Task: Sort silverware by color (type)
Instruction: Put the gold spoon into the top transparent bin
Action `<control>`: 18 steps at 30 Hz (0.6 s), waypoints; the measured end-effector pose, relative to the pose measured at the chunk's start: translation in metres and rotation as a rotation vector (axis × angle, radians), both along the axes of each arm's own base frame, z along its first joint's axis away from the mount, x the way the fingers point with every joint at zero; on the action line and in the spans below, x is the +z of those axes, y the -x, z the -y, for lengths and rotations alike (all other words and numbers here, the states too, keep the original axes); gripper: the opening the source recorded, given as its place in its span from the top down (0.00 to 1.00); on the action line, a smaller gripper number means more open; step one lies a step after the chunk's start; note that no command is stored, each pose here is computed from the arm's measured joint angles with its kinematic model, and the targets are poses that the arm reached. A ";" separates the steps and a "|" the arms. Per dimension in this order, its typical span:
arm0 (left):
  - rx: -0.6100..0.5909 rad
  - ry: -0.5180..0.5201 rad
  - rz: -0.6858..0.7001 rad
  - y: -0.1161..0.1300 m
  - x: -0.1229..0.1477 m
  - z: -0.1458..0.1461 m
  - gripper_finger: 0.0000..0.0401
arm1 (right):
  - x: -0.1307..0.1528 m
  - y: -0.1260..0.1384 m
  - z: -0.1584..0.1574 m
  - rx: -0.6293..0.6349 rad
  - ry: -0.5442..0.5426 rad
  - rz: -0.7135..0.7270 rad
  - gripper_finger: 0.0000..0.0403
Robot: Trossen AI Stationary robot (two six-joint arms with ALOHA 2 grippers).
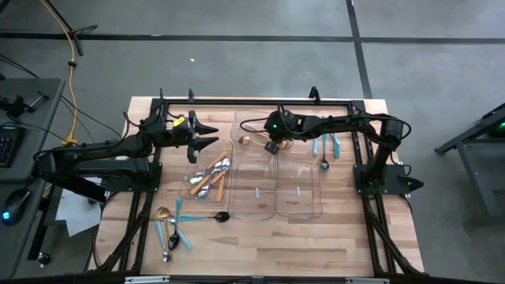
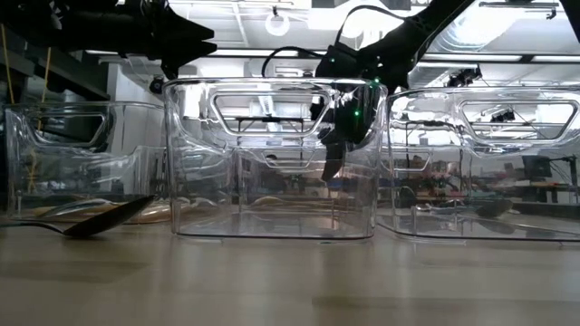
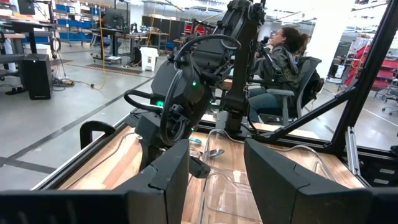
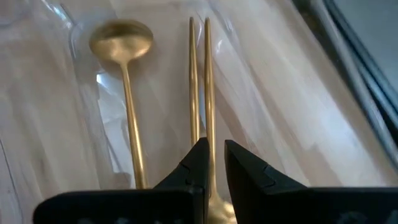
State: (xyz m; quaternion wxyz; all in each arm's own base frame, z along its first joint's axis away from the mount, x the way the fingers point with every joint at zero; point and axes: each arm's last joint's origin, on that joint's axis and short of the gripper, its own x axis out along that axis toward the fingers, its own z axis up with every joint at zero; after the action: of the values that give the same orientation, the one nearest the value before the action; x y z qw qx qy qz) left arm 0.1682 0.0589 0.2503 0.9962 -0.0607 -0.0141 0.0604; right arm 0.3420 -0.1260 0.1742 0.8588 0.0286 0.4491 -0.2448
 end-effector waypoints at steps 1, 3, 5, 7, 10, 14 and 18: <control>0.000 0.000 0.000 0.000 0.000 0.000 0.64 | 0.001 -0.001 0.000 0.011 0.011 0.008 0.92; 0.000 0.000 -0.001 0.000 0.000 0.000 0.64 | 0.004 -0.003 0.001 0.029 0.034 0.031 0.92; 0.000 0.002 -0.009 0.000 -0.001 0.000 0.64 | 0.009 -0.005 0.000 0.043 0.059 0.065 0.92; 0.000 -0.002 -0.015 0.000 -0.001 0.000 0.64 | 0.018 -0.005 -0.002 0.052 0.076 0.096 0.92; 0.001 -0.012 -0.015 0.000 -0.001 0.000 0.64 | 0.031 -0.002 -0.006 0.063 0.132 0.141 0.92; -0.001 -0.007 -0.028 0.000 -0.002 0.000 0.64 | 0.038 0.016 -0.014 0.076 0.215 0.292 0.92; -0.001 -0.005 -0.034 0.001 -0.003 0.000 0.64 | 0.051 0.053 -0.022 0.087 0.253 0.509 0.92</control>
State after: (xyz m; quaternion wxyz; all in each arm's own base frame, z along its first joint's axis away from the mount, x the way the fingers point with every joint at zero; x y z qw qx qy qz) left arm 0.1674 0.0586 0.2473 0.9965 -0.0571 0.0029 0.0607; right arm 0.2888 -0.1043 0.2251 0.9504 -0.0374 0.1857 -0.2468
